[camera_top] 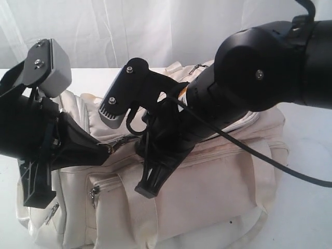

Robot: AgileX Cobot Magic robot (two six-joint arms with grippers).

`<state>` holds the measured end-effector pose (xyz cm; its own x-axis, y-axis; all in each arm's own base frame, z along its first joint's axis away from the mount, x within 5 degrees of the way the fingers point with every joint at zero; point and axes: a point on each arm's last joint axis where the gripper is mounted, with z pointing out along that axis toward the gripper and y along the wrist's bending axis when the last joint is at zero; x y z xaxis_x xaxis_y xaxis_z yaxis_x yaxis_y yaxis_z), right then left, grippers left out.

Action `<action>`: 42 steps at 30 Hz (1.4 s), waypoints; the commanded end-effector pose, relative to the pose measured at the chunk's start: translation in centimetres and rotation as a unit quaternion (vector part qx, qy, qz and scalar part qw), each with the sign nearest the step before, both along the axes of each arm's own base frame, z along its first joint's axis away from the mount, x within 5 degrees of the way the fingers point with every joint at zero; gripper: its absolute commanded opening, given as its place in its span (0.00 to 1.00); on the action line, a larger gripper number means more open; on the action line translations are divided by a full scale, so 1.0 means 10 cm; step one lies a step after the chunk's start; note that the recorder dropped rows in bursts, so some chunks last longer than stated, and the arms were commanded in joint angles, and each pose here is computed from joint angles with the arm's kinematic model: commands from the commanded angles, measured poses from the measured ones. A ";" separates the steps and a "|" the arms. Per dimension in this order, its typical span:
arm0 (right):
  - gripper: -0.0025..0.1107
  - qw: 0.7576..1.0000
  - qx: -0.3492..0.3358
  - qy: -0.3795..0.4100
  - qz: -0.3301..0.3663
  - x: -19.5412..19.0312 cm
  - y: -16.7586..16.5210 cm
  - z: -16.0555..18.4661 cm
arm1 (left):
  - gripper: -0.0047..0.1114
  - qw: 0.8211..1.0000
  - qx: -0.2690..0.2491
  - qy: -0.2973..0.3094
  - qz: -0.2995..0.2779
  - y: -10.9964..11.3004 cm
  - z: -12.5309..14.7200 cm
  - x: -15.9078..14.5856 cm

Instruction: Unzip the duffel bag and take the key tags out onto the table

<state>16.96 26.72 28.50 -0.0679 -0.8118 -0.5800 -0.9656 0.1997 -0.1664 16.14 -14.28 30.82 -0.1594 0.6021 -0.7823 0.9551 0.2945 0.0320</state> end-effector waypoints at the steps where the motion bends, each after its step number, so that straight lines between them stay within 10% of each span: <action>1: 0.02 1.000 0.005 0.007 -0.002 -0.01 0.01 0.00 | 0.04 0.997 -0.068 0.007 0.019 -0.05 0.17 -0.03; 9: 0.02 1.000 0.005 0.007 -0.002 -0.01 0.01 0.00 | 0.33 0.998 -0.061 0.033 0.006 -0.08 0.10 -0.01; 18: 0.02 1.000 0.005 0.007 -0.002 -0.01 0.01 0.00 | 0.35 0.997 -0.058 0.044 -0.002 -0.09 0.08 -0.02; 25: 0.02 1.000 0.005 0.012 -0.006 -0.01 0.00 0.00 | 0.55 0.997 -0.036 0.072 -0.013 -0.07 0.00 -0.08; 42: 0.02 0.995 -0.017 0.093 -0.012 -0.13 -0.03 -0.04 | 0.56 0.994 -0.057 0.093 0.012 -0.07 -0.18 -0.09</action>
<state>16.17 26.57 28.11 -0.1544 -0.8208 -0.5500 -0.9748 0.2174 -0.0508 15.29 -14.81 28.91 -0.3121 0.5275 -0.7901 0.9379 0.3037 -0.1677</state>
